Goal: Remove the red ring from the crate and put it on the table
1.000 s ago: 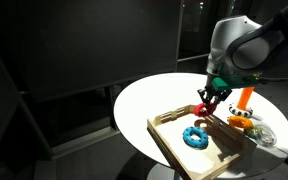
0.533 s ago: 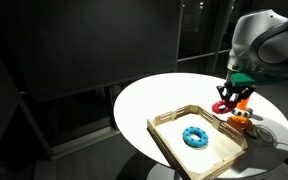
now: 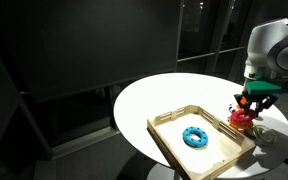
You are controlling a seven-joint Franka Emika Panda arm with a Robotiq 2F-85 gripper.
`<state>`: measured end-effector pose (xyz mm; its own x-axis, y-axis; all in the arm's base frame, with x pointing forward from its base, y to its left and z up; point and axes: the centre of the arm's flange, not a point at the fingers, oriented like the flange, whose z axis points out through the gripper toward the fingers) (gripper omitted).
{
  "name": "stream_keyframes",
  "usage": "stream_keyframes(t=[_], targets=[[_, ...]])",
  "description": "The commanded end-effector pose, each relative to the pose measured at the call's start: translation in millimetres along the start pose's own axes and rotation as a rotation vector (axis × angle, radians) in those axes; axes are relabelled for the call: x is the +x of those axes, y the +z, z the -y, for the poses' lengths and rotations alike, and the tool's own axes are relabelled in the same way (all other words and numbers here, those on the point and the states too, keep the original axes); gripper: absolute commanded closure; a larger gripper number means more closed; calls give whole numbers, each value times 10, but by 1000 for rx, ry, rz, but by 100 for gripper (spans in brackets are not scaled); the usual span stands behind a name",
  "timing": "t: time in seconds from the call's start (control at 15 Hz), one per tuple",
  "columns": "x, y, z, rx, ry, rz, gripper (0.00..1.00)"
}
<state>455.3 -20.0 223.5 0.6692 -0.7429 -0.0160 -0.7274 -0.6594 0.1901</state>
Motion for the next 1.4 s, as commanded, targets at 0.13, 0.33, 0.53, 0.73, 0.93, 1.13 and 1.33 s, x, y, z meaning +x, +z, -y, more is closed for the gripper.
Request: stream_keyframes(t=[0.13, 0.33, 0.53, 0.73, 0.93, 1.13, 1.33], targets=[[-47, 27, -180, -26, 23, 22, 48], [-61, 18, -178, -29, 14, 28, 29], [-70, -23, -151, -25, -13, 46, 6], [-83, -129, -113, -23, -63, 67, 0], [-105, -289, -76, -20, -114, 75, 0], [-146, -473, -24, -7, -192, 92, 0], [-224, -673, 27, 25, -303, 130, 0]])
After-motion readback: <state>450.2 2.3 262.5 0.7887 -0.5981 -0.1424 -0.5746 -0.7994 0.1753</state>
